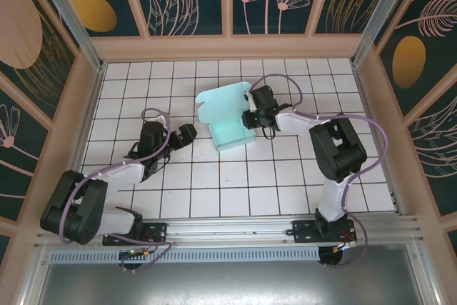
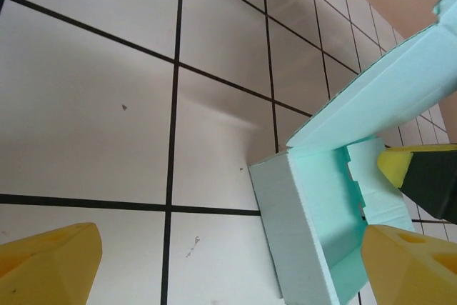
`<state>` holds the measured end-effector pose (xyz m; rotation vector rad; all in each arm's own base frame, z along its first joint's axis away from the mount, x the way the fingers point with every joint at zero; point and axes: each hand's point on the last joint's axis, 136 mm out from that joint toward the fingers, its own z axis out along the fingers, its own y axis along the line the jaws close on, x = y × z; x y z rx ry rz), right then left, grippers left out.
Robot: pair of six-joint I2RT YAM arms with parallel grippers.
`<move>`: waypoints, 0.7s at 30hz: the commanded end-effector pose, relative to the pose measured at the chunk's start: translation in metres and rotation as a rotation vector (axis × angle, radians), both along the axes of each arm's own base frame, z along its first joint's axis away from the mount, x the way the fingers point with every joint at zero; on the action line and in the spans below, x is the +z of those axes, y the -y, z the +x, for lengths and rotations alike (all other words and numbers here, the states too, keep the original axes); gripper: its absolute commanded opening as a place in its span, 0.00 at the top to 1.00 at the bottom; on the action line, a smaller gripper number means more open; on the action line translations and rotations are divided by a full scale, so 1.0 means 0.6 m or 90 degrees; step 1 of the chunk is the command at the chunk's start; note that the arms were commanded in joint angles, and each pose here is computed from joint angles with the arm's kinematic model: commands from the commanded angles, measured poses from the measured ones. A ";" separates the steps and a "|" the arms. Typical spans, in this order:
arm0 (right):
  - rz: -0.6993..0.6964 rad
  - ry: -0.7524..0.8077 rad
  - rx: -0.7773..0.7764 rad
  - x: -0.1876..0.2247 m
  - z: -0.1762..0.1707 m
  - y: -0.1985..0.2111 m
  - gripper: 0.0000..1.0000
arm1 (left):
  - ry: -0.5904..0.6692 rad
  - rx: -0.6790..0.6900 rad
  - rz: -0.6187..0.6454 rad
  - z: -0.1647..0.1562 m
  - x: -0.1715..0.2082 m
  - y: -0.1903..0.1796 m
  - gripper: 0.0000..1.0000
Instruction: Fold the paper box
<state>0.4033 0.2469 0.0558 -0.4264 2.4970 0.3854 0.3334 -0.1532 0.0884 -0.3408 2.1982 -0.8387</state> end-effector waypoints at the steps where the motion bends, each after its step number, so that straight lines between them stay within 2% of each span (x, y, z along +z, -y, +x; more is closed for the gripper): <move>1: -0.020 -0.010 -0.002 -0.012 0.000 0.007 0.81 | 0.027 -0.022 -0.024 0.016 0.025 0.020 0.07; 10: -0.047 -0.031 0.003 -0.036 -0.012 0.005 0.84 | 0.022 -0.029 -0.013 0.017 0.015 0.021 0.07; 17: -0.128 -0.033 0.002 -0.062 -0.025 0.008 0.86 | 0.023 -0.032 -0.009 0.018 0.014 0.022 0.06; 21: -0.153 -0.033 0.004 -0.070 -0.030 0.011 0.79 | 0.024 -0.030 -0.006 0.018 0.014 0.021 0.07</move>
